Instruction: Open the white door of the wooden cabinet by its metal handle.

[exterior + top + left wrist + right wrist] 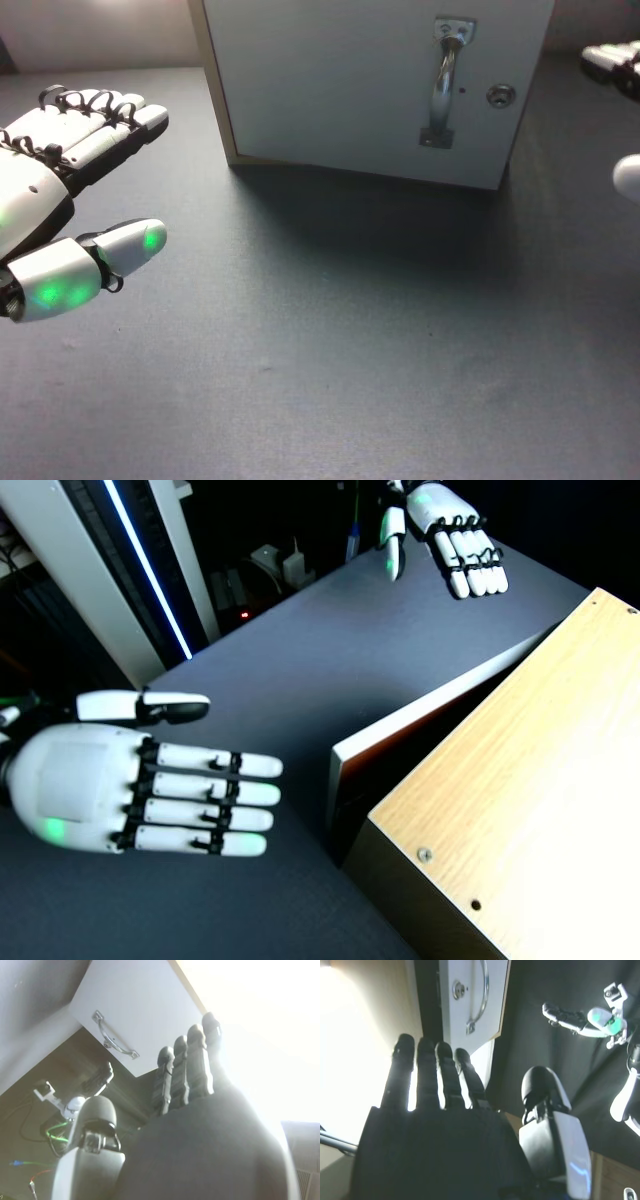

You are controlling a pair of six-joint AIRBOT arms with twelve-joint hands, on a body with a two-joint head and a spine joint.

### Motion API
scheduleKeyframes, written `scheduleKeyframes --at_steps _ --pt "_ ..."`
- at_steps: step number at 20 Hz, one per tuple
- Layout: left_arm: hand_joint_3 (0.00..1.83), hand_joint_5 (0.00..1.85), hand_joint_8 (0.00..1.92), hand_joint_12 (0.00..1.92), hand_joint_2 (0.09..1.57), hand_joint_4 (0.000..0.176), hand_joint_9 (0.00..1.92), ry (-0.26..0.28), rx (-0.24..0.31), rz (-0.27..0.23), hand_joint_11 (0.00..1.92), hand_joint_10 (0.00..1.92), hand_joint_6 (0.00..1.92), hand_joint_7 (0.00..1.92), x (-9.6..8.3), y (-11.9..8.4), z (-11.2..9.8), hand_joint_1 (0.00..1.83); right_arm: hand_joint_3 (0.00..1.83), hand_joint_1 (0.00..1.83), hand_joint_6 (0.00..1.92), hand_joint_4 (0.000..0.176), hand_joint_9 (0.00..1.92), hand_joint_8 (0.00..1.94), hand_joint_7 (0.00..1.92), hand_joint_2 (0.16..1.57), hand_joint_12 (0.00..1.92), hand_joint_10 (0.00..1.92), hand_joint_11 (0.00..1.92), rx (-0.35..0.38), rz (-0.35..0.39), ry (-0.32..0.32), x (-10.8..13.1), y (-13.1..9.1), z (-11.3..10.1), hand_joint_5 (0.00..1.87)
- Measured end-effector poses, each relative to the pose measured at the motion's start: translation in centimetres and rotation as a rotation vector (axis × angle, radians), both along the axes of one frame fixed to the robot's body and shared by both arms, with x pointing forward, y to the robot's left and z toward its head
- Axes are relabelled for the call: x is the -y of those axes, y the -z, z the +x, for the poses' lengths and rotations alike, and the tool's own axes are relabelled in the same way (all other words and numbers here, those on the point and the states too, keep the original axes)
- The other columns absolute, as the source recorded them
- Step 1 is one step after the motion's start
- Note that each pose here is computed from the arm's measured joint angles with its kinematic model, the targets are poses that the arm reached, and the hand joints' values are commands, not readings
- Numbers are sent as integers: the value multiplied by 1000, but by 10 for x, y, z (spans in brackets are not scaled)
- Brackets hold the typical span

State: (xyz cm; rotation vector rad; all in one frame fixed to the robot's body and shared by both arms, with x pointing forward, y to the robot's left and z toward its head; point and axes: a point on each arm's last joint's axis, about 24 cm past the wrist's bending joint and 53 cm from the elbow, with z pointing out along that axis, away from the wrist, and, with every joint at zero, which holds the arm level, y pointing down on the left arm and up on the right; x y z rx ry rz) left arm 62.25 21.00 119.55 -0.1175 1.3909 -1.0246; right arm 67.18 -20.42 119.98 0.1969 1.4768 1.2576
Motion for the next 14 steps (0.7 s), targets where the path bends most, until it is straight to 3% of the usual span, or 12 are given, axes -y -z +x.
scheduleKeyframes --at_steps 14 --pt "10 148 9 114 1451 0 111 4 -1 -3 113 10 9 115 0 0 0 0 0 0 0 0 0 0 0 1227 0 0 0 -15 -39 33 -14 4 36 0"
